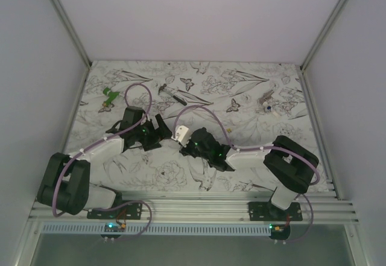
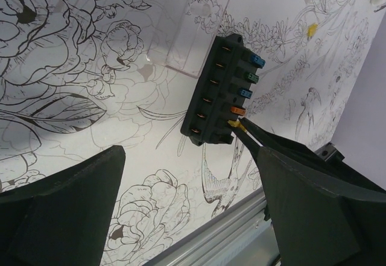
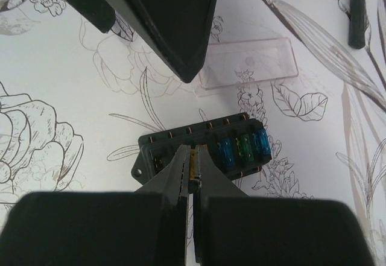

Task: Snap on the fuse box
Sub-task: Install the fuse at the fuse box base.

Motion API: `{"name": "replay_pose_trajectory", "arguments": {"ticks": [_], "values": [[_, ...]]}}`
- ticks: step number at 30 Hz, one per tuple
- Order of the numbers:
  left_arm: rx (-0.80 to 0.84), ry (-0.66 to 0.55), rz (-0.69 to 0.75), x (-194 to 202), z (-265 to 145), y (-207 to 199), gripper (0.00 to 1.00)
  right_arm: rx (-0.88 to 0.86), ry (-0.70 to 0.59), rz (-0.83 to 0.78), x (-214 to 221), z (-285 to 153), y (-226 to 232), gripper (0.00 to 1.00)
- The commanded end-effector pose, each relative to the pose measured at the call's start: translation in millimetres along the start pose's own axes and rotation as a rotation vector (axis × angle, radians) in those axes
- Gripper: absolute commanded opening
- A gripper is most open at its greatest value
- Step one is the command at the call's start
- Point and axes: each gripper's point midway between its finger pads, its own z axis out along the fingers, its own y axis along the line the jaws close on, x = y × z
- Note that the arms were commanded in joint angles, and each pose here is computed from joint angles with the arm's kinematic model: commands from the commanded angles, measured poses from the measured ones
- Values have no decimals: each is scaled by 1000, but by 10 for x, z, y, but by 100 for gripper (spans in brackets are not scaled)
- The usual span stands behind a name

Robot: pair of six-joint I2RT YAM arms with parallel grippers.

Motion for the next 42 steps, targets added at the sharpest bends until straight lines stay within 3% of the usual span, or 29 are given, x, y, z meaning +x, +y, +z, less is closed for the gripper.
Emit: {"name": "replay_pose_trajectory", "arguments": {"ticks": [1,21,28,38,42], "values": [[-1,22,9,20,-8,10,95,7,-99,-18,-328,-80,-88,0],[13,47,-4,79,-14,-3,94,-81,-64,-116,-134,-64,25,0],[20,72,-17,138,-7,2,88,-103,-66,-117,-116,-30,52,0],[16,119,-29,300,26,15,71,-84,-68,-128,-94,-2,11,0],[12,131,-24,339,47,11,70,-83,-74,-130,-119,-16,2,0]]}}
